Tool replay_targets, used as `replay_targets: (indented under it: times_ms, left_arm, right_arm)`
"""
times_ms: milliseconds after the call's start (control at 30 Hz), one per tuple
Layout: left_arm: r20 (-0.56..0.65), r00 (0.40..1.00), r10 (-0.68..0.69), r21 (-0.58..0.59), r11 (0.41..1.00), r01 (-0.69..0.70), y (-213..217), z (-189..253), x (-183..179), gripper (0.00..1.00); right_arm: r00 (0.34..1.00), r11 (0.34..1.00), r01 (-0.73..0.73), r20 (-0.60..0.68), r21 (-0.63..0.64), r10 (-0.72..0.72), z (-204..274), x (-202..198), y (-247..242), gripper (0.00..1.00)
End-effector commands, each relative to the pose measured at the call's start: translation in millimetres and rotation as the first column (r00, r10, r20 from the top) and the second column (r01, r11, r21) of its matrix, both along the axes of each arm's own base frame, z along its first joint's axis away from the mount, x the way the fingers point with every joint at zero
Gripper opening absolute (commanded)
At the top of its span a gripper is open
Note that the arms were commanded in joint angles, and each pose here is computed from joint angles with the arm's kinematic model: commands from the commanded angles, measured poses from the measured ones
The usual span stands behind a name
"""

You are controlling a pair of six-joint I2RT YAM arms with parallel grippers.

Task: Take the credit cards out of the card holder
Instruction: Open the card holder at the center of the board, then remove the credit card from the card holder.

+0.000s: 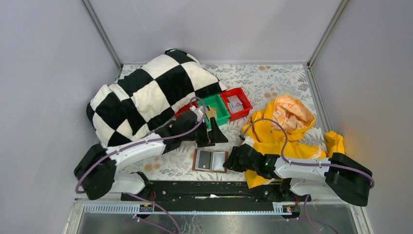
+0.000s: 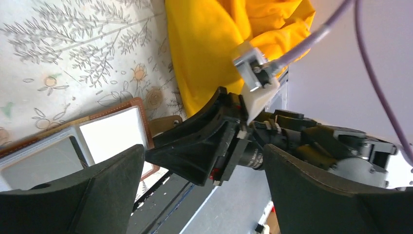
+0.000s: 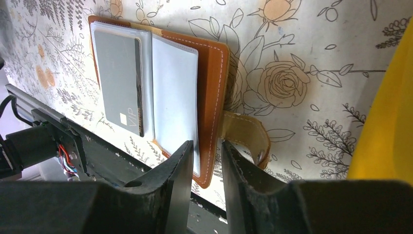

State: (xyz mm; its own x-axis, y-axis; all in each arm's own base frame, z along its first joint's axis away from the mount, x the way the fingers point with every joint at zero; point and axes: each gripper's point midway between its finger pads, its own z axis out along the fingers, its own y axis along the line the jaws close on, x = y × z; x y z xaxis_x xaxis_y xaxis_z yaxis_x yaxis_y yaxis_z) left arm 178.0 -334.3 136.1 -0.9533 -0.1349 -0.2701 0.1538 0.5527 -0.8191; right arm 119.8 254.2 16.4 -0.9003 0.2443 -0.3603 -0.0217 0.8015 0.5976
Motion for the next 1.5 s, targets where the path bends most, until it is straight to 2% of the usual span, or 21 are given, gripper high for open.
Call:
replay_targets:
  times_ms: [0,133,300,400,533,633,767,1033,1267,1467]
  left_arm:
    - [0.118,0.990,0.078,0.094,0.992,-0.089,26,17,12,0.94]
    - [0.166,0.958,0.233,0.230,0.936,-0.267,69,-1,21,0.93]
    - [0.219,0.927,0.304,0.259,0.898,-0.355,99,-12,19,0.89]
    - [0.175,0.951,0.254,0.294,0.908,-0.297,104,-25,9,0.89]
    - [0.081,0.981,0.179,0.272,0.942,-0.194,97,-47,-7,0.81]
    - [0.065,0.974,0.216,0.227,0.948,-0.225,95,-48,-7,0.74]
    - [0.048,0.965,0.258,0.238,0.935,-0.262,100,-57,-6,0.64]
    - [-0.009,0.974,0.226,0.240,0.946,-0.217,95,-75,-15,0.51]
    - [-0.022,0.974,0.227,0.264,0.941,-0.213,93,-84,-12,0.50]
    - [-0.012,0.974,0.226,0.301,0.930,-0.212,97,-86,-10,0.55]
  right_arm:
    - [0.999,0.999,0.040,0.016,-0.028,-0.039,-4,8,-3,0.36]
    - [0.999,0.998,0.033,0.040,-0.051,-0.031,-4,12,-4,0.36]
    - [0.997,0.996,-0.011,0.070,-0.083,0.017,-2,19,-3,0.36]
    - [0.996,0.995,-0.044,0.067,-0.086,0.050,-1,23,1,0.33]
    - [0.995,0.994,-0.064,0.068,-0.088,0.070,2,28,9,0.32]
    - [0.996,0.994,-0.050,0.065,-0.102,0.057,1,32,11,0.30]
    - [0.998,0.995,-0.029,0.061,-0.091,0.035,1,35,12,0.29]
    - [0.999,0.995,-0.032,0.025,-0.098,0.035,-13,25,3,0.29]
    - [0.999,0.994,-0.048,0.012,-0.094,0.050,-16,22,5,0.29]
    - [0.999,0.995,-0.049,0.010,-0.090,0.050,-16,22,6,0.28]
